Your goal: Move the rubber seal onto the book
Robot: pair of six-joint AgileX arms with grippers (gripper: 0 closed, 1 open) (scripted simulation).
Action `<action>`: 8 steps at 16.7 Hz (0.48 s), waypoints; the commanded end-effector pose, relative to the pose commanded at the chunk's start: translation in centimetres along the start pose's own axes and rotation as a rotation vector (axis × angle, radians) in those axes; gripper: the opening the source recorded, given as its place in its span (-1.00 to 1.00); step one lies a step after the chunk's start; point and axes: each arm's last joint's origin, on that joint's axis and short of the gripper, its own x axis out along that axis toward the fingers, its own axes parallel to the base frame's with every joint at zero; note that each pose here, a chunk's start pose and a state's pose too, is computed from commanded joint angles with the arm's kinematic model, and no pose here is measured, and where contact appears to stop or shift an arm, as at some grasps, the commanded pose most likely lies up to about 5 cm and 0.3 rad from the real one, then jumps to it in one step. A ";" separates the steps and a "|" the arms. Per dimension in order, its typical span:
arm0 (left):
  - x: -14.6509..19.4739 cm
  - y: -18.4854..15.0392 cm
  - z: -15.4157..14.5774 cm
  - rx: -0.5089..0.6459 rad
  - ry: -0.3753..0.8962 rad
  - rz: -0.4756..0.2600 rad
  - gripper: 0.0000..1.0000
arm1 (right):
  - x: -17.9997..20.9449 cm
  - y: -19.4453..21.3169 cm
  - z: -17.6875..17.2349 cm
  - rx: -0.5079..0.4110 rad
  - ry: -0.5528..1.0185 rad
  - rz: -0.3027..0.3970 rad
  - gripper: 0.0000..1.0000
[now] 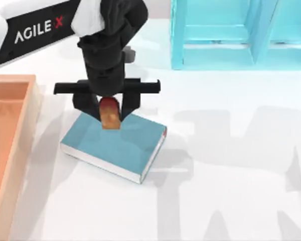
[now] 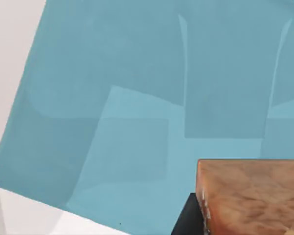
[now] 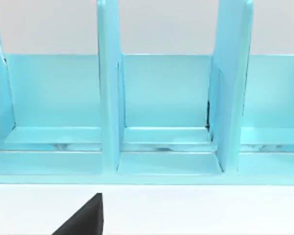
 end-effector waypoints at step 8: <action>-0.1 0.0 0.0 0.000 -0.001 0.000 -0.40 | 0.0 0.0 0.0 0.000 0.000 0.000 1.00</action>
